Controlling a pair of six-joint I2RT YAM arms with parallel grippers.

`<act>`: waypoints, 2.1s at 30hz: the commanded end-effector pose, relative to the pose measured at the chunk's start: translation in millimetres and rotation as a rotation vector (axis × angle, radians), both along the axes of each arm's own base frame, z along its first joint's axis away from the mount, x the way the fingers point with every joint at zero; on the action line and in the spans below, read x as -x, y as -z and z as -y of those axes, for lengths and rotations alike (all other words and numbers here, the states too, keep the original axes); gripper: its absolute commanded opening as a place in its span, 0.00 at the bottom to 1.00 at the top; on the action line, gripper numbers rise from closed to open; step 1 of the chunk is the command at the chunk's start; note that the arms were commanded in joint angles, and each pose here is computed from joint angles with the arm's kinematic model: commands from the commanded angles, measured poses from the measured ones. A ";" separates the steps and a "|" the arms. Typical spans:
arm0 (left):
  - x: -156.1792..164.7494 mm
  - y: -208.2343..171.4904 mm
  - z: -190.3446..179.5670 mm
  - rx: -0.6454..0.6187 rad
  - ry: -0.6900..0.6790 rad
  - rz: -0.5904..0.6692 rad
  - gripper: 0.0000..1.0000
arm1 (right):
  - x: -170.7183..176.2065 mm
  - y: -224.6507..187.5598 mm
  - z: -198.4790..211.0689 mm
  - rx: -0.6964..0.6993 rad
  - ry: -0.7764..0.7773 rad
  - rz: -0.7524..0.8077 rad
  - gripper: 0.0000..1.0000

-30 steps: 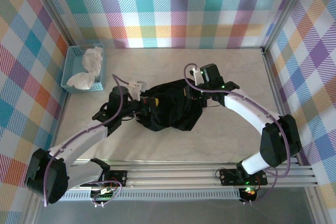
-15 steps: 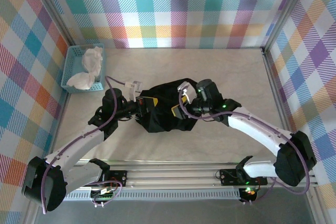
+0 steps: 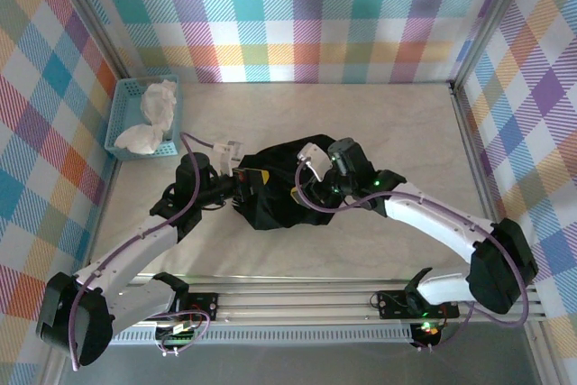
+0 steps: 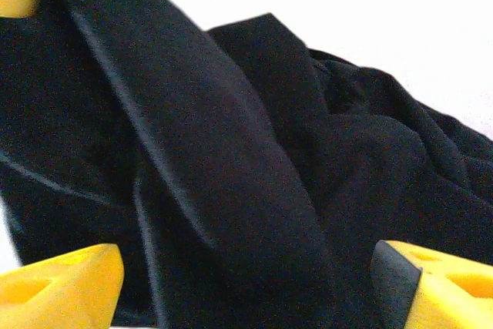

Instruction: Fold the inside-out t-shirt

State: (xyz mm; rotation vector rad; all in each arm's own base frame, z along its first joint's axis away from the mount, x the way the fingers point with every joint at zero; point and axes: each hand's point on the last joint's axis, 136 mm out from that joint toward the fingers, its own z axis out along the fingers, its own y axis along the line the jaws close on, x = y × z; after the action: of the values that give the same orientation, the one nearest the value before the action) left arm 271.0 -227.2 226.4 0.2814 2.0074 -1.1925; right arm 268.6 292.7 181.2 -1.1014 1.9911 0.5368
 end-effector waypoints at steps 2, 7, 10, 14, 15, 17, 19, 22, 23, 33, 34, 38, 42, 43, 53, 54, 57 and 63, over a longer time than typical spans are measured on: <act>-2.5 -27.3 -3.7 0.018 -0.009 0.080 0.00 | 3.9 15.2 -18.7 0.033 -0.101 -0.005 0.87; -0.7 -29.6 -8.5 0.010 -0.032 0.088 0.00 | -34.2 29.6 -34.9 0.036 -0.041 0.040 0.82; -9.6 -22.5 -24.6 -0.039 -0.142 0.079 0.00 | -35.2 14.5 -43.2 -0.089 -0.100 -0.074 0.38; -32.9 2.2 -61.6 -0.184 -0.379 0.030 0.00 | 2.4 -31.1 -44.7 -0.342 -0.309 -0.237 0.02; -40.0 9.3 -72.1 -0.225 -0.445 0.016 0.00 | 11.2 -40.3 -44.1 -0.387 -0.343 -0.281 0.00; -53.0 23.2 -92.2 -0.330 -0.557 -0.014 0.07 | 26.1 -55.7 -42.4 -0.449 -0.406 -0.341 0.00; -61.3 34.0 -101.7 -0.425 -0.600 -0.049 0.19 | 30.7 -63.2 -40.4 -0.473 -0.419 -0.364 0.00; -62.7 44.0 -100.4 -0.497 -0.577 -0.085 0.30 | 26.6 -69.3 -37.1 -0.503 -0.399 -0.379 0.00; -59.1 44.1 -96.9 -0.496 -0.561 -0.084 0.35 | 22.0 -68.2 -36.5 -0.508 -0.380 -0.386 0.00; -1.1 31.3 -45.6 -0.348 -0.348 -0.054 0.57 | -7.8 -53.1 -34.3 -0.510 -0.273 -0.423 0.00; 2.6 32.1 -43.0 -0.361 -0.342 -0.054 0.58 | -10.7 -52.2 -34.2 -0.510 -0.260 -0.425 0.00; 17.6 30.0 -34.6 -0.386 -0.323 -0.028 0.56 | -19.1 -47.9 -35.4 -0.504 -0.219 -0.447 0.00; 24.0 41.1 -16.7 -0.386 -0.241 -0.038 0.52 | -20.4 -49.8 -36.3 -0.507 -0.220 -0.447 0.00; 20.6 45.4 -16.9 -0.411 -0.250 -0.044 0.52 | -20.5 -50.1 -35.8 -0.507 -0.221 -0.445 0.00; -16.3 69.6 -4.4 -0.540 -0.284 -0.054 0.49 | -19.0 -50.9 -32.1 -0.504 -0.216 -0.434 0.00; -20.6 71.2 -4.6 -0.548 -0.292 -0.052 0.49 | -18.2 -50.4 -31.9 -0.504 -0.217 -0.436 0.00; -34.5 79.0 -6.4 -0.563 -0.316 -0.068 0.49 | -15.7 -49.4 -30.7 -0.498 -0.223 -0.431 0.00; -51.7 90.4 10.0 -0.516 -0.270 -0.094 0.33 | -12.0 -50.5 -24.3 -0.491 -0.226 -0.402 0.00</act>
State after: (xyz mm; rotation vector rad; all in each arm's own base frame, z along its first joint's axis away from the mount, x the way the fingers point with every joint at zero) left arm 309.1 -223.4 121.8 0.1864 2.3854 -0.4394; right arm 285.2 321.9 210.6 -0.9117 2.0080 1.3953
